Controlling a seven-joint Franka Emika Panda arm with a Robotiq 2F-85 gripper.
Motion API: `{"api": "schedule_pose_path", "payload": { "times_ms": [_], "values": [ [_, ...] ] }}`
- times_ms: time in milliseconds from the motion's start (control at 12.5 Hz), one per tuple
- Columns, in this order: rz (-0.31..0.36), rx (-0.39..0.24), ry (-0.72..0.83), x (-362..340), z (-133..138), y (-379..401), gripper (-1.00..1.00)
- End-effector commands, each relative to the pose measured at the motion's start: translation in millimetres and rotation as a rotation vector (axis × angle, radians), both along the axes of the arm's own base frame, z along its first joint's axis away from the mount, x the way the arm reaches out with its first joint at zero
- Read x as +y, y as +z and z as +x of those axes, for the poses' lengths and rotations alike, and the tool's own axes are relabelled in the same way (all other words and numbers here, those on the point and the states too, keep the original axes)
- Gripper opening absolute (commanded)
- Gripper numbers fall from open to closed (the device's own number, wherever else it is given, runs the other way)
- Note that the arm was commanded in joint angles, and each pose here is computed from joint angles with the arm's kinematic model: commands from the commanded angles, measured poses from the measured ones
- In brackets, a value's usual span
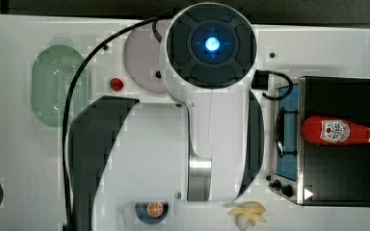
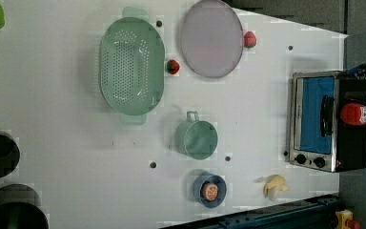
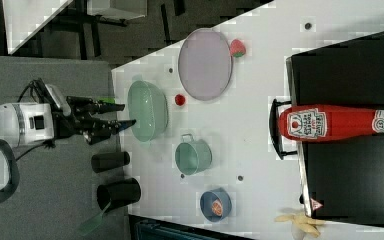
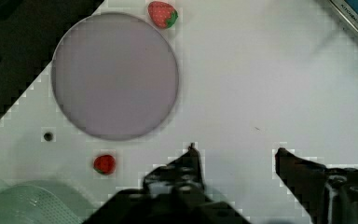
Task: Pick Ketchup from oven and place it on table.
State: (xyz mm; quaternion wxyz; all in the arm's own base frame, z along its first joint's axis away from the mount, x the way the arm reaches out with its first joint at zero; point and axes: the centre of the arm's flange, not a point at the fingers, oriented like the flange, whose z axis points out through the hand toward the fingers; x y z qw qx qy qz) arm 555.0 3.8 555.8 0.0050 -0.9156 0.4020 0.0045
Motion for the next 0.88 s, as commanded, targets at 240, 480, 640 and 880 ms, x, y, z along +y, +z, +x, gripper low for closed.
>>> {"api": "schedule_pose_path", "payload": {
  "times_ms": [240, 480, 640, 880],
  "values": [
    [-0.008, -0.045, -0.075, -42.7, -106.1, 96.3, 1.00],
    [-0.015, -0.065, -0.137, -77.3, -105.2, 95.5, 1.00],
    [-0.008, -0.094, -0.217, -120.7, -101.9, 90.5, 1.00],
    [0.007, -0.073, -0.372, -203.1, -102.0, 59.9, 1.00]
  ]
}}
